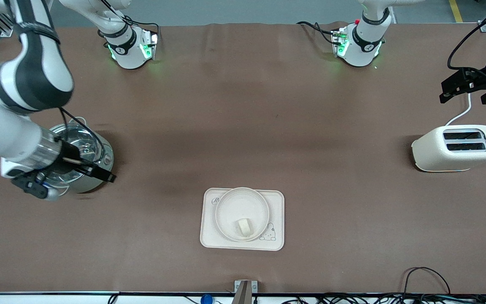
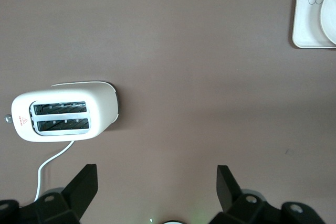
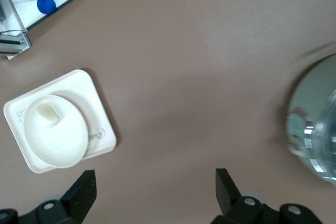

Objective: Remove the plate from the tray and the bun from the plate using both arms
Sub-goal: 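Swing the right gripper past the steel pot toward the white plate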

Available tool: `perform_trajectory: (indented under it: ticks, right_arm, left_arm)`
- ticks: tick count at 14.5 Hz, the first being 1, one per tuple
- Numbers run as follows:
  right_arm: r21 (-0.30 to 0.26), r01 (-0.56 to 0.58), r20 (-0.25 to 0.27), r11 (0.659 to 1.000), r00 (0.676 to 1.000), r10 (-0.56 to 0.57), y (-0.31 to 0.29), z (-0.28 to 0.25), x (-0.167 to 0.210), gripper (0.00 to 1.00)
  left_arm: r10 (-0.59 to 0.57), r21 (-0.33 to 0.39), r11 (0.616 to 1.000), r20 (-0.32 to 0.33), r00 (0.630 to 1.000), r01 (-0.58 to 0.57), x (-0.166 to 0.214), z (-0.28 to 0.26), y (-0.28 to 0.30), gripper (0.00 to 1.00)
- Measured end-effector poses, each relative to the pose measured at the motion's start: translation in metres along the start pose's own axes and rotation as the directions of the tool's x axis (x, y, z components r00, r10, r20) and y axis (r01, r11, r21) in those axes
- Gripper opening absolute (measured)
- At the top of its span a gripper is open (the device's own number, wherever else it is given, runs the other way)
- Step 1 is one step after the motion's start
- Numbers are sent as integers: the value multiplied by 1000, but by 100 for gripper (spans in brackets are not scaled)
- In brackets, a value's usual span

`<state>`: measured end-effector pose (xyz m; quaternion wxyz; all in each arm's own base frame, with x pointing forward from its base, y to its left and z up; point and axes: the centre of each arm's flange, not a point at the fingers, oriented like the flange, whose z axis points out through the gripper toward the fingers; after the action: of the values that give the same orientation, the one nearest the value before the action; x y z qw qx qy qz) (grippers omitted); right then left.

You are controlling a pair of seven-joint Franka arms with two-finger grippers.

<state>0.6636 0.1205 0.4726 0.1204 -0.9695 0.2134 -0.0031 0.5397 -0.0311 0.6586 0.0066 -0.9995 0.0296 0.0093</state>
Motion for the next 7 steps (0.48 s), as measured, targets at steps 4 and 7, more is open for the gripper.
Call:
perform_trajectory:
  ticks: [4, 7]
  right_arm:
    - [17, -23, -13, 1000, 1000, 23, -26, 71, 6, 100]
    - [37, -16, -28, 999, 999, 18, -43, 120, 12, 100]
  left_arm:
    - [0, 0, 1000, 1, 1000, 0, 0, 0, 0, 100]
    - [0, 0, 1000, 2, 1000, 0, 1, 1, 0, 100]
